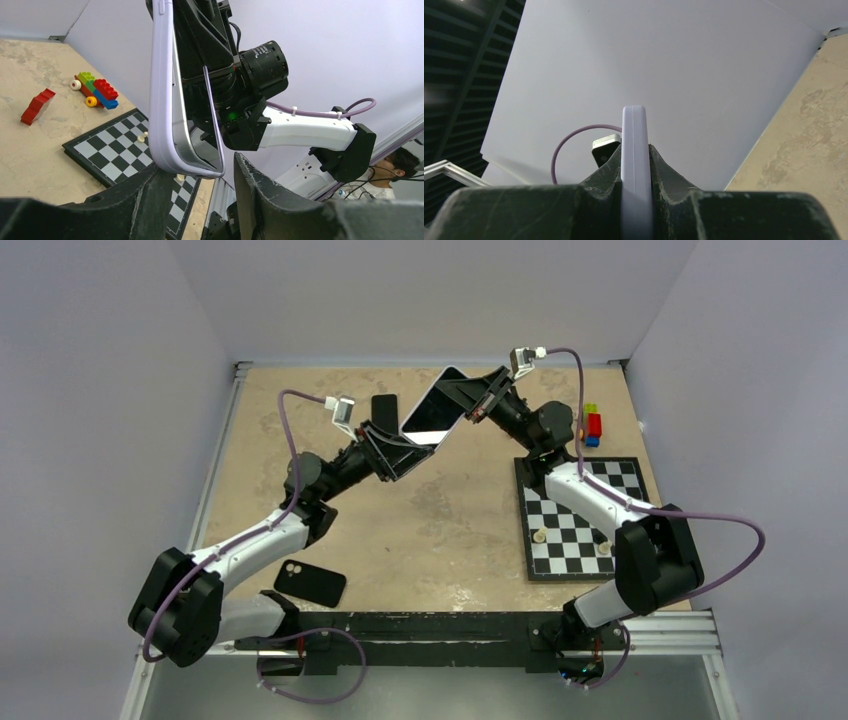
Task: Take the phone out of the phone case
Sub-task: Remove the phone case from the phone.
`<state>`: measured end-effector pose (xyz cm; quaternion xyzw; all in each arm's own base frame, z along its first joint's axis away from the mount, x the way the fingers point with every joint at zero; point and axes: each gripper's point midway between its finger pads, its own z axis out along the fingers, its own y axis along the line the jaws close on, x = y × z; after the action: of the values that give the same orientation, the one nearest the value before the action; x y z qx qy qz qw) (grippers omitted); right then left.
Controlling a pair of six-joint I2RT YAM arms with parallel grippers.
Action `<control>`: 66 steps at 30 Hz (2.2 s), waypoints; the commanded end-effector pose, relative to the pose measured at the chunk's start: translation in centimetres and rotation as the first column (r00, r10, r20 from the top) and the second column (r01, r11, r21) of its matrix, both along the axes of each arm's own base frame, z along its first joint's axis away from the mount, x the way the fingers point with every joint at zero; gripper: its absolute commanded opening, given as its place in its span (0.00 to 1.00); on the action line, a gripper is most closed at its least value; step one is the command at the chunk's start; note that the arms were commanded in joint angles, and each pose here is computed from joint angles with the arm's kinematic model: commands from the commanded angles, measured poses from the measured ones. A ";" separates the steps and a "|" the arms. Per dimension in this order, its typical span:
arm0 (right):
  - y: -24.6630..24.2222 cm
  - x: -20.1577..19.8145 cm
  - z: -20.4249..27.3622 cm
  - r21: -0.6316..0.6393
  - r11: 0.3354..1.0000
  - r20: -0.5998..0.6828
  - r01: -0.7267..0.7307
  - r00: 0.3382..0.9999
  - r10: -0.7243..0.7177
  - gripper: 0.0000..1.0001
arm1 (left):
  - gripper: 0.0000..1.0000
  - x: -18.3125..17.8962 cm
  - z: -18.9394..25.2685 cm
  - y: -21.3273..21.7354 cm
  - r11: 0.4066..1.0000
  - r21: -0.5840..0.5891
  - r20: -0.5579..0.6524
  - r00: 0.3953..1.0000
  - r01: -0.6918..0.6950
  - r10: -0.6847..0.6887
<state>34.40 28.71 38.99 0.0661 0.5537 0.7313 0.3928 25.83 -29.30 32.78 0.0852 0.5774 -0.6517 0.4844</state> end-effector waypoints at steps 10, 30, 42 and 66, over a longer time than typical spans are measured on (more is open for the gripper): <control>-0.7 -1.1 4.4 0.079 0.996 0.089 0.037 0.995 -0.044 0.00 | 0.32 -1.0 2.2 -0.9 1.000 0.002 0.098 0.995 0.028 -0.029; 0.1 -7.4 7.0 0.203 0.933 -0.043 -0.297 0.949 0.312 0.00 | 0.00 7.4 -2.8 2.7 0.808 0.253 0.523 0.778 -0.532 0.348; -2.3 -11.0 8.9 0.399 0.804 -0.026 -0.441 0.871 0.491 0.00 | 0.00 9.3 -2.8 2.0 0.914 0.119 0.374 0.870 -0.388 0.321; -0.3 -4.3 3.1 -0.127 0.966 0.223 -0.227 0.942 0.251 0.00 | 0.62 -7.6 -2.7 2.7 0.933 0.262 0.026 0.965 0.247 -0.262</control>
<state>32.14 29.24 38.62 -0.0034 0.5612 0.7714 0.3001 22.80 -27.05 29.99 0.1842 0.6317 -0.5965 0.4596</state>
